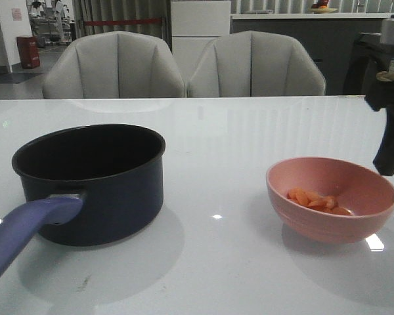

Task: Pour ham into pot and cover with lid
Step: 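Lower the right gripper and grasp the rim of the pink bowl, then lift the pink bowl and carry it over the saucepan, then tilt the pink bowl to pour the orange slices into the saucepan, then carry the empty pink bowl back and lower it onto the table, then open the right gripper and raise it away from the bowl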

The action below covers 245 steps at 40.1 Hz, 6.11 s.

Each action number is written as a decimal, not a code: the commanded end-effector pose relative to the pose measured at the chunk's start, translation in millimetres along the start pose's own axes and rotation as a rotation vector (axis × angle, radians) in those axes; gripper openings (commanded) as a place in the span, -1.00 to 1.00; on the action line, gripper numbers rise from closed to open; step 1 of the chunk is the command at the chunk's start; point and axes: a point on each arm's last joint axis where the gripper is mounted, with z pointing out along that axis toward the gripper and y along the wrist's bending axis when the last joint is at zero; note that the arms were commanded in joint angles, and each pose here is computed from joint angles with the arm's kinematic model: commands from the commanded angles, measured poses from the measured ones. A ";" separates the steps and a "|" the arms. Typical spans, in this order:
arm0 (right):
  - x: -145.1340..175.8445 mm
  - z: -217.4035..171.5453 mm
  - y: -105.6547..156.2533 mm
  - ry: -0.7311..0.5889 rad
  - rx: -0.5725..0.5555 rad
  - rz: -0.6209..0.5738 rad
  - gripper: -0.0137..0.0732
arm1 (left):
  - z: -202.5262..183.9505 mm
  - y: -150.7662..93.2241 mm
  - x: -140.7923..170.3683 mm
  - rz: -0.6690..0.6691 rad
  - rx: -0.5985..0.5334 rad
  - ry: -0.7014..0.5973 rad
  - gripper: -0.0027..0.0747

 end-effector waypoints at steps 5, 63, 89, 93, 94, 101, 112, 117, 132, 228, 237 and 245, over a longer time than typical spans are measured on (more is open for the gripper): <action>-22.7 19.4 3.9 -0.006 -0.042 -0.010 0.39 | 1.6 -0.7 -14.1 -0.004 0.005 -0.073 0.36; -43.8 -69.3 171.6 -0.911 -0.311 -0.489 -0.38 | 1.7 -0.7 -12.8 -0.005 0.006 -0.059 0.36; -48.6 -3.5 235.9 -1.501 -0.113 -0.817 -0.38 | 1.7 -0.8 -11.9 -0.005 0.006 -0.049 0.36; -46.6 -2.3 238.0 -1.631 -0.071 -0.802 -0.38 | 1.7 -0.8 -11.9 -0.005 0.006 -0.049 0.36; -45.5 -1.9 238.8 -1.670 -0.069 -0.795 -0.38 | 1.7 -0.8 -11.9 -0.005 0.006 -0.049 0.36; -37.9 -5.6 246.4 -1.817 -0.112 -0.878 -0.38 | 1.7 -0.8 -11.7 -0.005 0.006 -0.047 0.36; -34.3 -9.5 250.2 -1.908 0.041 -1.053 -0.38 | 1.7 -0.8 -11.7 -0.005 0.006 -0.047 0.36; -35.2 -9.7 249.6 -1.912 0.074 -1.070 -0.38 | 1.7 -0.8 -11.7 -0.007 0.006 -0.047 0.36; -51.2 -3.7 227.8 -1.336 -0.300 -0.356 -0.38 | 1.7 -0.8 -11.7 -0.007 0.006 -0.047 0.36; -27.4 -66.8 12.1 -0.362 -0.018 -0.225 0.49 | 1.7 -0.8 -12.0 -0.007 0.006 -0.050 0.14; 22.5 -117.2 20.4 -0.639 -0.039 -0.260 0.49 | 1.6 -0.7 -13.8 -0.008 0.005 -0.070 0.13; 67.0 -152.7 23.0 -0.851 -0.078 -0.296 0.49 | 1.6 -0.7 -13.8 -0.008 0.005 -0.070 0.13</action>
